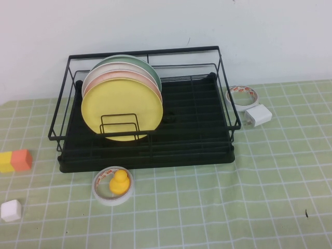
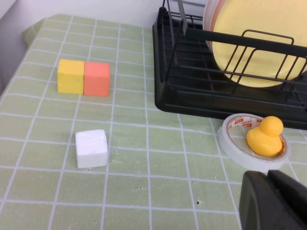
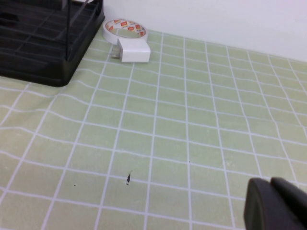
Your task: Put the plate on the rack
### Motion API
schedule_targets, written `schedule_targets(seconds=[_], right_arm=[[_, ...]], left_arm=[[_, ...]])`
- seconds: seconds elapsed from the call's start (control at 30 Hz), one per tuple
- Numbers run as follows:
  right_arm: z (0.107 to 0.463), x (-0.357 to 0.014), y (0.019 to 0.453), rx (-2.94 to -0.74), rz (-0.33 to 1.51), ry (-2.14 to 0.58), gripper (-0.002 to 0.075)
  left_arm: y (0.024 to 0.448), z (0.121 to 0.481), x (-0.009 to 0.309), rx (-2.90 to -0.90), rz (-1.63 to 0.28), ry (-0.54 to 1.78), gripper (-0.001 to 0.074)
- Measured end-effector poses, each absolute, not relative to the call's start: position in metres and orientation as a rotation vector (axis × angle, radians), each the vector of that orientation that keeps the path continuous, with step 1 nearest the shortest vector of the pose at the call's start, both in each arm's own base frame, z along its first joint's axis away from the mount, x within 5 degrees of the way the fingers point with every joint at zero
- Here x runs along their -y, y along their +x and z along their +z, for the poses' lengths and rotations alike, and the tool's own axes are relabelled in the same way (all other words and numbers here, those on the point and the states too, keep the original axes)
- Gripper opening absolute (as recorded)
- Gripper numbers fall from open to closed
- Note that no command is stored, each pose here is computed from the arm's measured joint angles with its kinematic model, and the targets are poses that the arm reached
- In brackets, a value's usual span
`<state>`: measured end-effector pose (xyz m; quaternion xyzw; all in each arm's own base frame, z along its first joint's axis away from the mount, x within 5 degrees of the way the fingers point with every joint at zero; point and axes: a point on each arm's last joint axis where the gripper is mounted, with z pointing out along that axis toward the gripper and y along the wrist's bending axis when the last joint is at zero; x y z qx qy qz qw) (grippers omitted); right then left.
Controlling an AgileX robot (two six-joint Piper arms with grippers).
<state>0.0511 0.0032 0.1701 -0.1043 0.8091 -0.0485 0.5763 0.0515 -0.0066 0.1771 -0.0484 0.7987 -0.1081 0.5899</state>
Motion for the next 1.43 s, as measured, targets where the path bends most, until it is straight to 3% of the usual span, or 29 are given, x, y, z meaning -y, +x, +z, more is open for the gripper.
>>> schedule_targets(seconds=[0.47,1.43], right_arm=[[0.1697,-0.0027,0.051,-1.908,-0.043,-0.133,0.0],[0.1697,-0.0007,0.0511,-1.91,-0.065,-0.096,-0.0001]], left_arm=[[0.0515,0.1771,0.0066,-1.859,-0.252,-0.113,-0.0001],[0.0515,0.1771,0.0066,-1.859,-0.252,-0.113,-0.0001]])
